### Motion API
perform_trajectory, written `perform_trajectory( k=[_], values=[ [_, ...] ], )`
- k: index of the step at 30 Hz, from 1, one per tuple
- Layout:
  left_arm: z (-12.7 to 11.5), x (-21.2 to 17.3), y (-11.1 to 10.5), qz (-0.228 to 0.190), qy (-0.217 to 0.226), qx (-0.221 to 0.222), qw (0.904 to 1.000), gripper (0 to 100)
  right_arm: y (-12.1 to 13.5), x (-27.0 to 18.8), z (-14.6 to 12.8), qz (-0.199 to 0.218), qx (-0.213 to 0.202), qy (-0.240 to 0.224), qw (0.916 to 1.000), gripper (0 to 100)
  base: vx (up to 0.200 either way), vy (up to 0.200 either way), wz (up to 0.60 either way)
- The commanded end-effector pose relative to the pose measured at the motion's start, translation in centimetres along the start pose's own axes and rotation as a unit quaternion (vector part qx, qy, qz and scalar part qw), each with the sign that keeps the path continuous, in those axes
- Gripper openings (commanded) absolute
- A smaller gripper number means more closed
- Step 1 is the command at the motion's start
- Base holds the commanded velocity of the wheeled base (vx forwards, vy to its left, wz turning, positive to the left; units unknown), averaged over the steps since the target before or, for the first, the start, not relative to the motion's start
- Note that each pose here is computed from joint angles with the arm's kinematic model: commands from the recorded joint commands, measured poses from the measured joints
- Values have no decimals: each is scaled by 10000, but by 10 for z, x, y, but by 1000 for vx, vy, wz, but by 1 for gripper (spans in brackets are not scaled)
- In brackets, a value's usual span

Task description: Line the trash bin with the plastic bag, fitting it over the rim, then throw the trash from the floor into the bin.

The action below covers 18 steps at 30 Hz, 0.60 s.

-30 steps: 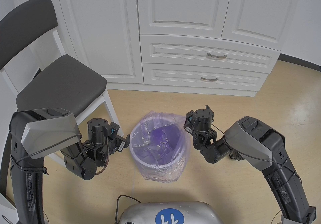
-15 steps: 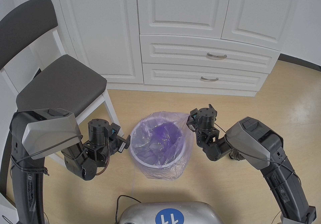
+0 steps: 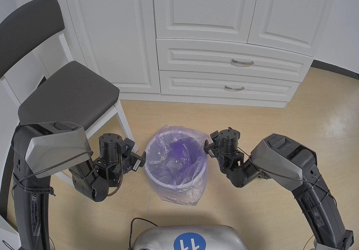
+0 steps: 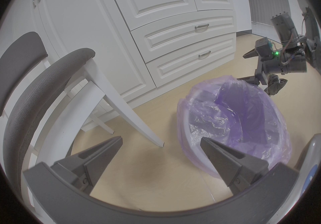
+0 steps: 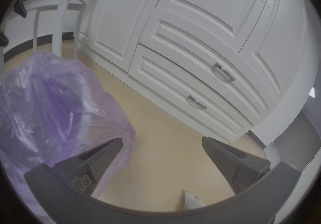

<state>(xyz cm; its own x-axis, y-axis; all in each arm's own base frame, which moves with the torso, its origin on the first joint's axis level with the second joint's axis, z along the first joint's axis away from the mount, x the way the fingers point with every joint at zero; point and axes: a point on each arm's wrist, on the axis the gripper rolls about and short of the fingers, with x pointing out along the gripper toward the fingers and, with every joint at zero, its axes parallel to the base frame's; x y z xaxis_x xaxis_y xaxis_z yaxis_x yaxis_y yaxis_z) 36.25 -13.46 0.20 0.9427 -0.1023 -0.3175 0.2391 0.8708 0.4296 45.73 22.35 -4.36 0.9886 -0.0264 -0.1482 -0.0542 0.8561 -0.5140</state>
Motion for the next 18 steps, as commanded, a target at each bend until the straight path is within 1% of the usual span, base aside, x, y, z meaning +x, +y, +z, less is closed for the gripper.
perform_trajectory(
  k=[1, 3, 4, 7, 10, 13, 15, 16, 18],
  values=[
    [0, 0, 0, 5, -2, -3, 10000, 100, -29, -36, 30, 358, 509, -164, 9979, 100, 0, 0, 0],
    [0, 0, 0, 2, 5, -1, 10000, 100, -33, -41, 28, 424, 518, -168, 9976, 100, 0, 0, 0],
    [0, 0, 0, 7, -9, -4, 10000, 100, -46, -49, 29, 540, 535, -229, 9968, 100, 0, 0, 0],
    [0, -1, -1, -11, -2, -3, 10000, 100, -61, -53, 37, 556, 619, -311, 9960, 100, 0, 0, 0],
    [0, -3, 0, -14, 5, -2, 10000, 100, -68, -52, 41, 597, 762, -395, 9945, 100, 0, 0, 0],
    [1, -3, 0, -11, -2, -3, 10000, 100, -72, -49, 42, 807, 991, -475, 9907, 100, 0, 0, 0],
    [0, -3, 0, -14, 5, -2, 10000, 100, -77, -40, 35, 818, 974, -348, 9913, 100, 0, 0, 0],
    [0, -3, 0, -14, 5, -2, 10000, 100, -80, -33, 30, 801, 977, -209, 9918, 100, 0, 0, 0],
    [0, -3, 0, -14, 5, -2, 10000, 100, -79, -20, 19, 851, 1137, 174, 9897, 100, 0, 0, 0]
  ],
)
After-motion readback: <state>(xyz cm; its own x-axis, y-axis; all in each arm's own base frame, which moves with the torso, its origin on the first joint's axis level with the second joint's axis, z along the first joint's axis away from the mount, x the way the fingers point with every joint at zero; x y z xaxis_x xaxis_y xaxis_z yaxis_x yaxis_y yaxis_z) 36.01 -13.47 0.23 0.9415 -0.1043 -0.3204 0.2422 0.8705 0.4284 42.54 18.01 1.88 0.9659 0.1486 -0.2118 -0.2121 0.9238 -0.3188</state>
